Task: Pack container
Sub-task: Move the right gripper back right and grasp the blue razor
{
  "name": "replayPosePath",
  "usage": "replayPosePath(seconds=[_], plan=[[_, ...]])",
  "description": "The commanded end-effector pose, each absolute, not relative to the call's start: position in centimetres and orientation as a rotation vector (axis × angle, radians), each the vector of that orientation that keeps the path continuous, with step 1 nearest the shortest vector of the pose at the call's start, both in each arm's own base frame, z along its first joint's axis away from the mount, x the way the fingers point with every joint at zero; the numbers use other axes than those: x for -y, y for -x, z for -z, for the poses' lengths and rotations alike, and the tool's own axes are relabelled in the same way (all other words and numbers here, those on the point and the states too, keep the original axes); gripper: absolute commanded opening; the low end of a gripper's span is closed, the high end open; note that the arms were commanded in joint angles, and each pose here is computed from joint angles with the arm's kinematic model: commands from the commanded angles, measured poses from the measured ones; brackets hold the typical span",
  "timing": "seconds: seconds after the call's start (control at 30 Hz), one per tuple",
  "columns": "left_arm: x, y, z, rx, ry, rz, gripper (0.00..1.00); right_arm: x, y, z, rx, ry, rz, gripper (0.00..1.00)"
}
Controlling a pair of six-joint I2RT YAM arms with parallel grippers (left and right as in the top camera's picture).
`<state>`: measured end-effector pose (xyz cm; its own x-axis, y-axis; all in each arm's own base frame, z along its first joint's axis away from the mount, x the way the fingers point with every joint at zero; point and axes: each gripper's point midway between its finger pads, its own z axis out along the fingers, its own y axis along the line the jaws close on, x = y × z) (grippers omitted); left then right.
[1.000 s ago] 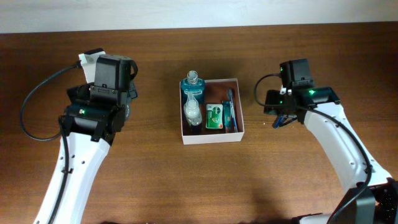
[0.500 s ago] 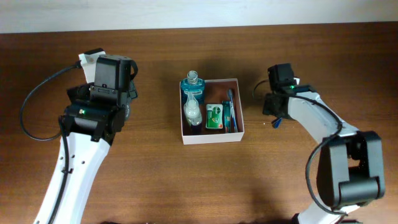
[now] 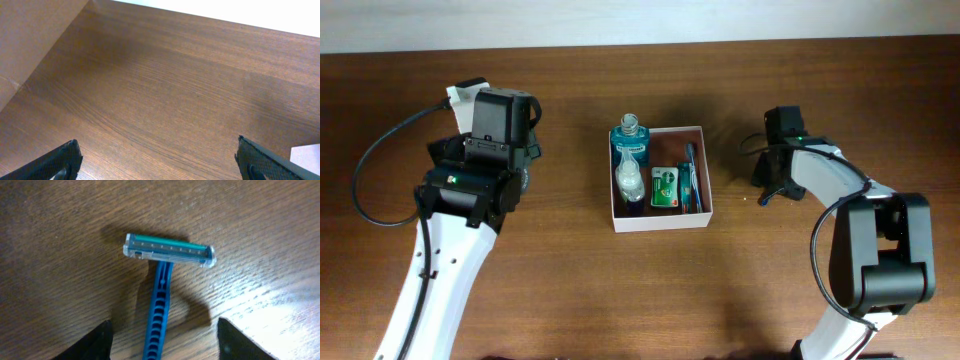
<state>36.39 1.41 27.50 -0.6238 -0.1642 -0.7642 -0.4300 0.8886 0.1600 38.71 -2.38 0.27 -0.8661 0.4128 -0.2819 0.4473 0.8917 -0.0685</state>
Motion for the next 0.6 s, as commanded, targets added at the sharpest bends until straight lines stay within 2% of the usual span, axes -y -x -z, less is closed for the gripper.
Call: replayPosePath(seconds=[0.0, 0.27, 0.57], plan=[[-1.84, -36.36, -27.53, -2.238, 0.427, -0.445, 0.99, 1.87, -38.34, 0.43, -2.829, -0.672, 0.124, 0.45], [-1.84, -36.36, -27.53, -2.238, 0.427, -0.445, 0.99, 1.88, -37.92, 0.51, -2.847, -0.668, 0.132, 0.24], [-1.84, -36.36, -27.53, -2.238, 0.427, -0.445, 1.00, 1.89, -37.75, 0.54, -2.854, -0.669, 0.135, 0.12]])
